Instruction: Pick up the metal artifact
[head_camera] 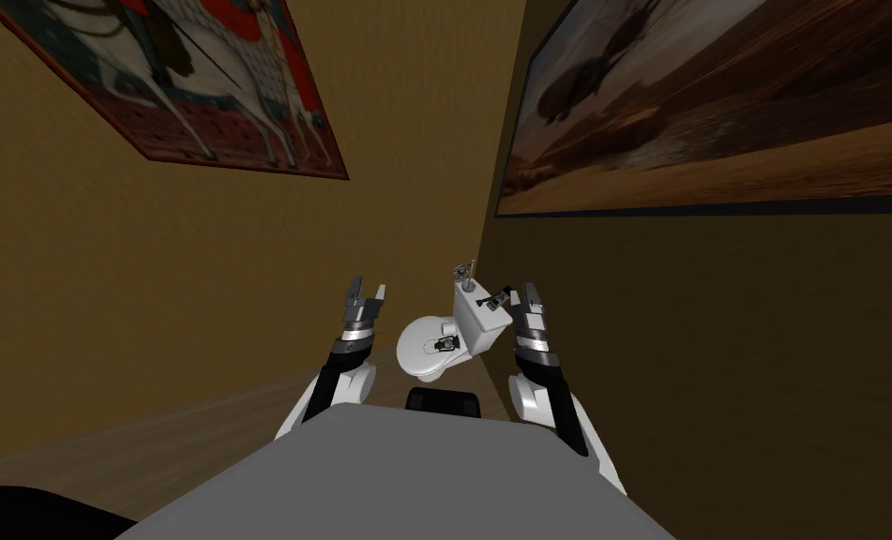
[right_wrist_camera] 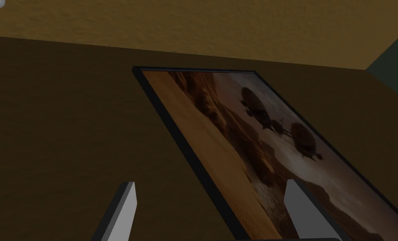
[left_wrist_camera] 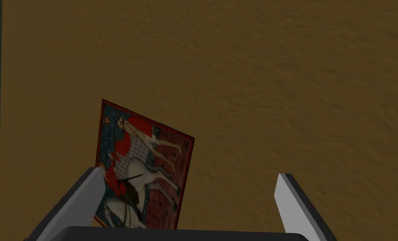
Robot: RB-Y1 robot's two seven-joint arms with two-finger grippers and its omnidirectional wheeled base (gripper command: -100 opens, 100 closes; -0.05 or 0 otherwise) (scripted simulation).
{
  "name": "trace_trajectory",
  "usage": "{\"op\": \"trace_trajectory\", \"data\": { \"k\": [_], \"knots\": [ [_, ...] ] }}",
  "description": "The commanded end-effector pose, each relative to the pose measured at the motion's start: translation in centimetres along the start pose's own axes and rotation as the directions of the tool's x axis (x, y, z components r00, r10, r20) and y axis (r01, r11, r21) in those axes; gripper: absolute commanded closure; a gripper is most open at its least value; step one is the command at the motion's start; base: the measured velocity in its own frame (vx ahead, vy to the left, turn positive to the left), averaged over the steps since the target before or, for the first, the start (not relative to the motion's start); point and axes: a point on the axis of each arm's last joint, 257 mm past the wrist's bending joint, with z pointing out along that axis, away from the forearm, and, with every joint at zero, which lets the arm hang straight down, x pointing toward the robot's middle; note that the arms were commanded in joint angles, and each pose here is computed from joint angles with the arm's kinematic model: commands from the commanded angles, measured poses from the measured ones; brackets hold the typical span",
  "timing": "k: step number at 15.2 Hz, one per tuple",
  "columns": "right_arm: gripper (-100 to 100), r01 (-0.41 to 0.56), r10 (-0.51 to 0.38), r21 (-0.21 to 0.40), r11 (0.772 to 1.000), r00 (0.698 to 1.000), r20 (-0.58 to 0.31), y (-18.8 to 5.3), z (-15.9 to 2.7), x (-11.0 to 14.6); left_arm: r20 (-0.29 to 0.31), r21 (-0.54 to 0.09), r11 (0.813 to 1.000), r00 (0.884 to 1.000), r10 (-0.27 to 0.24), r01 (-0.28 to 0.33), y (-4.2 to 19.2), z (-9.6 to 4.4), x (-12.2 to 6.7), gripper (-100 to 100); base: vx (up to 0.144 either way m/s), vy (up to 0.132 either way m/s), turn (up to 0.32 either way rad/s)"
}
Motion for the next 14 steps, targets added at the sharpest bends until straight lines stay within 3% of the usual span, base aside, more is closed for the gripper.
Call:
{"op": "trace_trajectory", "data": {
  "k": [1, 9, 14],
  "knots": [
    [-100, -0.008, 0.008, 0.012, 1.0, 1.0, -0.018, -0.5, -0.1, 0.1, 0.0, 0.0, 1.0, 1.0, 0.0, 0.0, 0.0, 0.0, 0.0, 0, 0.0, 0.0, 0.0],
    [-100, -0.131, 0.135, 0.121, 0.984, 0.99, -0.028, -4.5, -0.3, -0.9, 0.0, 0.0, 1.0, 1.0, 0.0, 0.0, 0.0, 0.0, 0.0, 0, 0.006, -0.016, 0.023],
    [-100, -0.247, 0.25, 0.222, 0.943, 0.968, 0.013, -8.2, -0.8, -1.8, 0.0, 0.0, 1.0, 1.0, 0.0, 0.0, 0.0, 0.0, 0.0, 0, 0.007, -0.021, 0.029]
  ]
}}
